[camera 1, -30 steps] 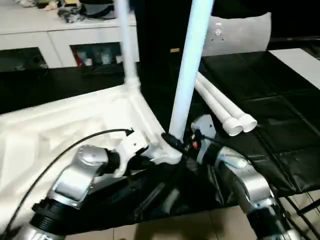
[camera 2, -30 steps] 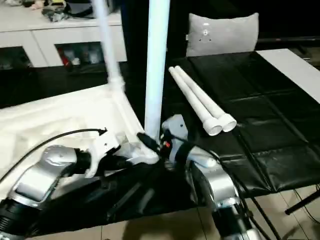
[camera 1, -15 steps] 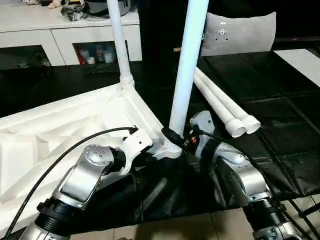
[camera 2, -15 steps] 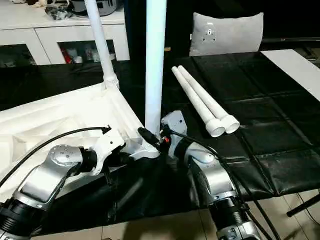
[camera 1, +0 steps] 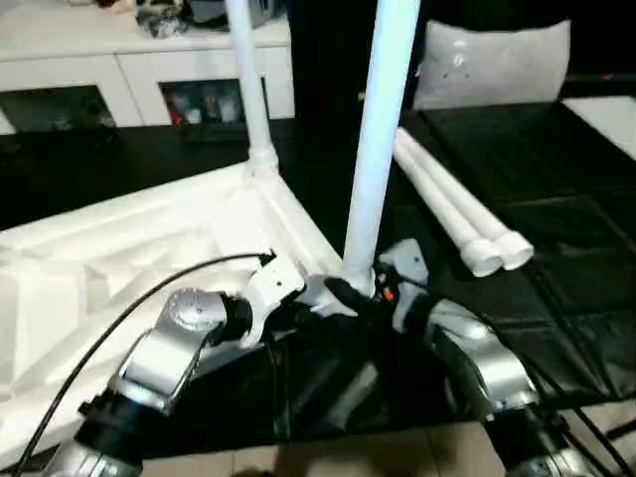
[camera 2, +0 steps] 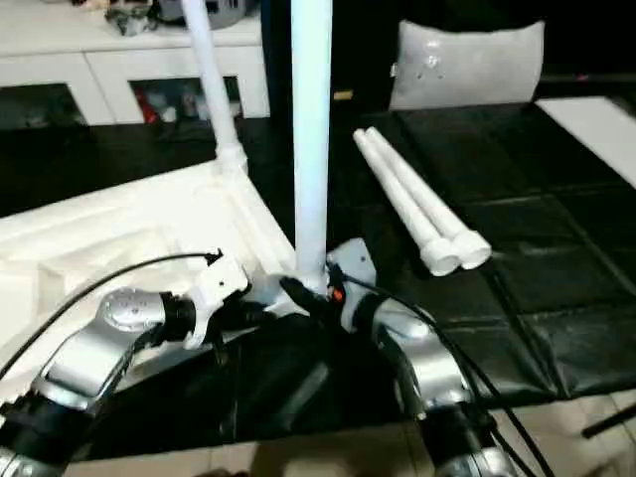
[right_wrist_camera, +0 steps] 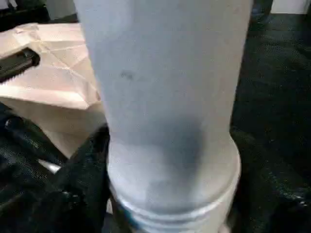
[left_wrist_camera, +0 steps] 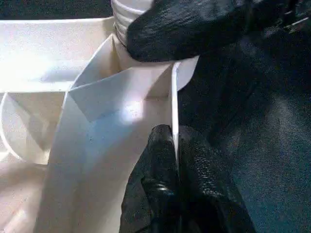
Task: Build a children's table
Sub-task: Rotate leg to tighten
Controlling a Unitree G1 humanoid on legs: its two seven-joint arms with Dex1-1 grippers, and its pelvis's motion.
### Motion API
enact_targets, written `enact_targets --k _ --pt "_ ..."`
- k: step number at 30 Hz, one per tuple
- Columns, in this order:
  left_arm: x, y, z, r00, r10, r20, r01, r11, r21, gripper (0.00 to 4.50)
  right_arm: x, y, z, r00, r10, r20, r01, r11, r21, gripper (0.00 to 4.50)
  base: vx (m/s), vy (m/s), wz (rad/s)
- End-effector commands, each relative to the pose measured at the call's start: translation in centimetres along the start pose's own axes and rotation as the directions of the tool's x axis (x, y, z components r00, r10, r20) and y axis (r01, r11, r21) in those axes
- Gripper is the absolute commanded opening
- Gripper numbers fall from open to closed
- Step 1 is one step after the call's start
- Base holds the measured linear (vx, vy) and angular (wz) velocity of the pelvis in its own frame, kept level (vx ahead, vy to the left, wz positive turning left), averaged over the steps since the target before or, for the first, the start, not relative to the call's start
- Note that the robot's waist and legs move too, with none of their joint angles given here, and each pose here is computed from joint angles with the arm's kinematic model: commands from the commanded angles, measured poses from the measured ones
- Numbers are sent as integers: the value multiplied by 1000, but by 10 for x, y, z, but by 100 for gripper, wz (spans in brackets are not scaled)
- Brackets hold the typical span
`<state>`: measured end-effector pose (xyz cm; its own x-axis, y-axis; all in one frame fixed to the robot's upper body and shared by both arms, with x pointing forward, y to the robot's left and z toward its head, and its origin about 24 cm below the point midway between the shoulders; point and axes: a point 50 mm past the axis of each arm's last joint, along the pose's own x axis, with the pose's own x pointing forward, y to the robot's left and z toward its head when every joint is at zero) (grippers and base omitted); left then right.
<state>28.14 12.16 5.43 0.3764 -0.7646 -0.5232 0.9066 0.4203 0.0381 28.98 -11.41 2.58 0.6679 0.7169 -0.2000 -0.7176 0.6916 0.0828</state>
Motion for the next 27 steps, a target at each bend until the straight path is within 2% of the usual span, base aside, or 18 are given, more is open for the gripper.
enact_targets --k 1,2,3,6,7,14,17,23,25,27 --pt "-10 12 24 993 15 114 -25 996 83 0 -16 -8 -16 997 -45 -59 47 998 29 396 0 0 0" --pt "-10 13 23 995 7 103 -16 996 92 0 -21 -9 -16 998 -49 -49 51 998 26 396 0 0 0" --pt "-10 13 22 996 -3 94 -6 995 100 0 -25 -11 -15 998 -54 -43 54 998 14 417 0 0 0" --pt "-9 14 21 997 -24 80 14 993 113 0 -32 -13 -13 999 -47 -28 46 999 -9 425 0 0 0" --pt "-9 16 20 997 -38 68 30 992 125 0 -38 -14 -10 1000 -26 -1 26 999 -39 443 0 0 0" --pt "-7 19 15 992 -129 -13 128 967 221 0 -60 -23 5 998 56 14 -55 995 -79 443 0 0 0" --pt "-5 18 11 973 -213 -87 229 930 286 0 -69 -28 15 982 180 -53 -186 972 -143 443 0 0 0" --pt "-4 17 9 950 -274 -150 309 889 336 0 -67 -26 24 948 300 -106 -312 942 -124 443 0 0 0" --pt "-3 16 10 940 -299 -163 338 873 351 0 -62 -23 26 925 345 -158 -368 916 -157 443 0 0 0" --pt "-3 16 11 937 -308 -167 349 866 359 0 -60 -21 28 912 372 -176 -400 902 -166 443 0 0 0"
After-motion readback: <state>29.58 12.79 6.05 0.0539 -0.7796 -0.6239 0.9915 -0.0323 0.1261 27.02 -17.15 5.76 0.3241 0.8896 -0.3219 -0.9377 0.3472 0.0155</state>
